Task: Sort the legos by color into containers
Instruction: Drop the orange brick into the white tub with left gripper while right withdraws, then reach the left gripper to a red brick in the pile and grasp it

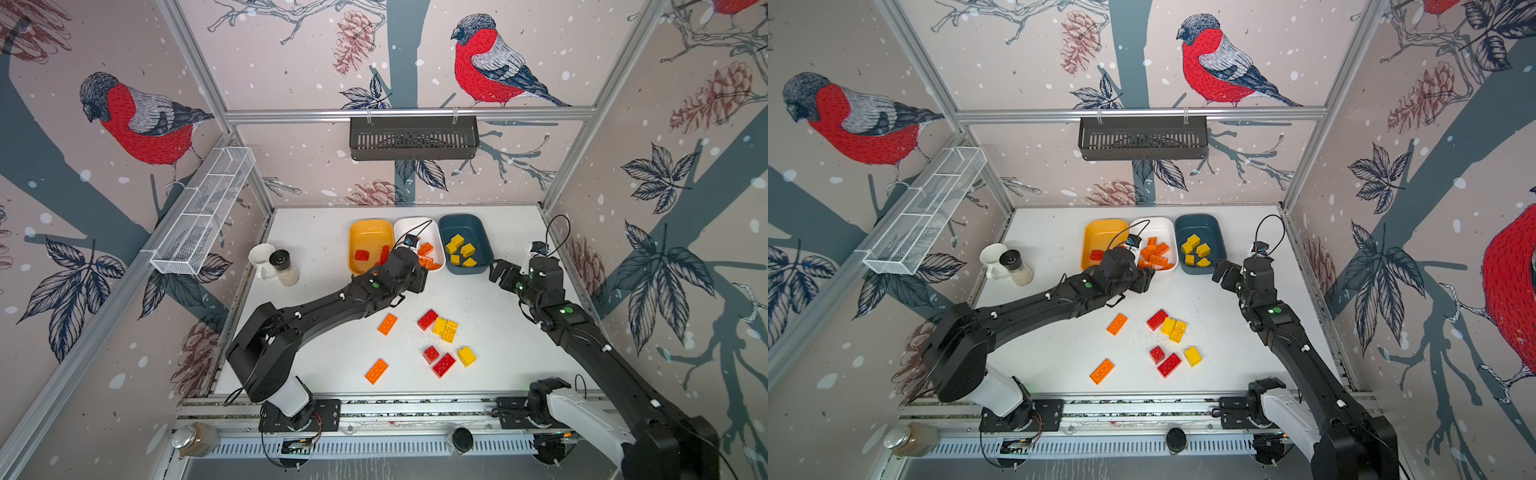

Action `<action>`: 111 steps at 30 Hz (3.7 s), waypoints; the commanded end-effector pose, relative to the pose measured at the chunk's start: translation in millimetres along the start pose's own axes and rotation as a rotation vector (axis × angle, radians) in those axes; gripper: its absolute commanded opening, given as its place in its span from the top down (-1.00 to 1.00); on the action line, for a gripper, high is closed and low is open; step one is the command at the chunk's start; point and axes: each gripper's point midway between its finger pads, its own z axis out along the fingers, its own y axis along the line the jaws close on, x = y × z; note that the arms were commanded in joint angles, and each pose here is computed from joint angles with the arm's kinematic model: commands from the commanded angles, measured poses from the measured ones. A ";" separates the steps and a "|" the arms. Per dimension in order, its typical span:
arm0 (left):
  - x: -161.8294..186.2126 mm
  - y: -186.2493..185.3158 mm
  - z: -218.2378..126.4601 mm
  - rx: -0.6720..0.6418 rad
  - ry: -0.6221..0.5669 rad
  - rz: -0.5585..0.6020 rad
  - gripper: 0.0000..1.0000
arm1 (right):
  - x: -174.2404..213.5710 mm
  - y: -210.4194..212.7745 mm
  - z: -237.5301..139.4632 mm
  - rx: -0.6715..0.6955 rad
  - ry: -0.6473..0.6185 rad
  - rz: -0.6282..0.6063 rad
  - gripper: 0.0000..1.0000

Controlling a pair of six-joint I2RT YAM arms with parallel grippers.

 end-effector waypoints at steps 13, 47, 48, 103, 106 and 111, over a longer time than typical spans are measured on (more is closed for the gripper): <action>-53.8 45.0 108.3 -0.229 -0.031 -0.121 -0.09 | -23.6 15.5 6.4 -0.052 -0.076 -0.057 -0.99; 80.8 -6.2 24.5 0.139 0.439 0.284 -0.75 | -10.5 8.3 23.0 -0.013 -0.013 -0.052 -0.99; 88.8 -7.5 17.9 0.161 0.450 0.288 -0.75 | -10.1 8.1 22.7 -0.010 -0.013 -0.053 -0.99; 184.9 -52.0 21.8 0.304 0.589 0.504 -0.25 | -6.9 2.5 26.9 0.023 0.005 -0.059 -0.99; 184.3 -55.3 23.2 0.318 0.580 0.493 -0.05 | 2.6 13.0 28.4 -0.029 0.039 -0.093 -0.99; 176.0 -47.7 19.4 0.321 0.551 0.436 0.23 | 24.4 22.4 27.7 -0.047 0.093 -0.163 -0.99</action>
